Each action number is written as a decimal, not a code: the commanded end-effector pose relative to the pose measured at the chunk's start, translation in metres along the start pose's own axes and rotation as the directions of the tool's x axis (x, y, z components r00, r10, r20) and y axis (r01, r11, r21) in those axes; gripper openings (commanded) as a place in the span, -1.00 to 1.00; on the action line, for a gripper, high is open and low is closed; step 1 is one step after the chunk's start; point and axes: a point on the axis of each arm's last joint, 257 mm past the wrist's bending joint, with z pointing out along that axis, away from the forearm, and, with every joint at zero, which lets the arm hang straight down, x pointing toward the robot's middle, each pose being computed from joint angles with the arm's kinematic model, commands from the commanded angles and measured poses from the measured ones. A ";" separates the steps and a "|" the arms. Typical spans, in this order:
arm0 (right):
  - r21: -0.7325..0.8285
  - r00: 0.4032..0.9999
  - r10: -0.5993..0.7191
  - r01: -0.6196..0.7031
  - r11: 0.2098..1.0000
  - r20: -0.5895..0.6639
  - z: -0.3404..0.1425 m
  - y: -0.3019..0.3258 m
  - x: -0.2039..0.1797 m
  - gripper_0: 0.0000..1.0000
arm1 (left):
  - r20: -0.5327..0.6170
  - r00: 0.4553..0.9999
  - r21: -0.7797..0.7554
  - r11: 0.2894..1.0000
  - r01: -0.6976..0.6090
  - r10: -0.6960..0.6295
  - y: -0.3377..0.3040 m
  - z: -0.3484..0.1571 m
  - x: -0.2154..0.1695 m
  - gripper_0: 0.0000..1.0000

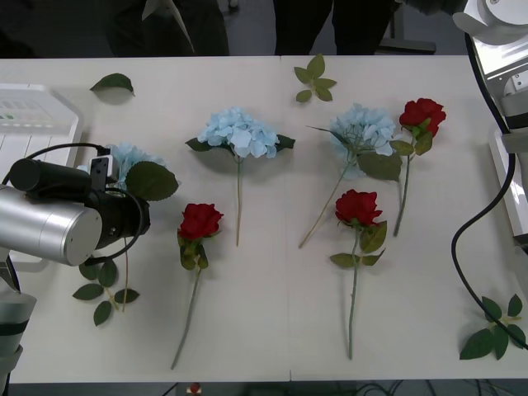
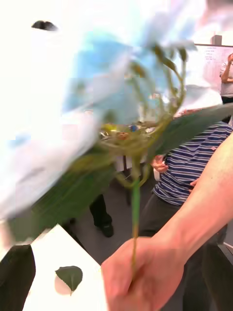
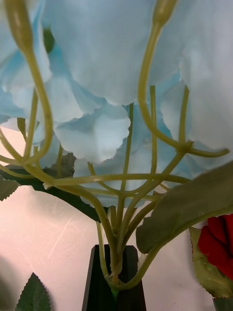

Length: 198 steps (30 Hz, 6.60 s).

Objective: Place the red flowers into the right box and the blue flowers into the left box. If a person shows an open palm, hand one flower to the person first, then continue sorting.

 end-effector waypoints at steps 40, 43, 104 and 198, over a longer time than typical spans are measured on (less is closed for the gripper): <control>0.561 0.478 0.479 0.036 0.827 -0.737 -0.207 -0.128 0.171 1.00 | 0.125 0.992 -0.051 0.999 0.014 -0.007 0.092 -0.113 -0.159 -1.00; 0.591 0.424 0.498 0.115 0.799 -0.756 -0.226 -0.138 0.191 1.00 | 0.157 0.986 -0.088 0.994 0.066 -0.052 0.128 -0.123 -0.182 -1.00; 0.768 0.257 0.725 0.270 0.581 -0.639 -0.291 -0.168 0.385 1.00 | 0.107 0.993 -0.056 0.997 -0.044 0.049 0.171 -0.125 -0.160 0.72; 0.367 0.033 0.471 0.677 0.638 -0.881 -0.661 -0.339 0.201 -1.00 | 0.091 0.802 0.076 0.799 -0.596 0.590 -0.139 0.034 0.115 0.96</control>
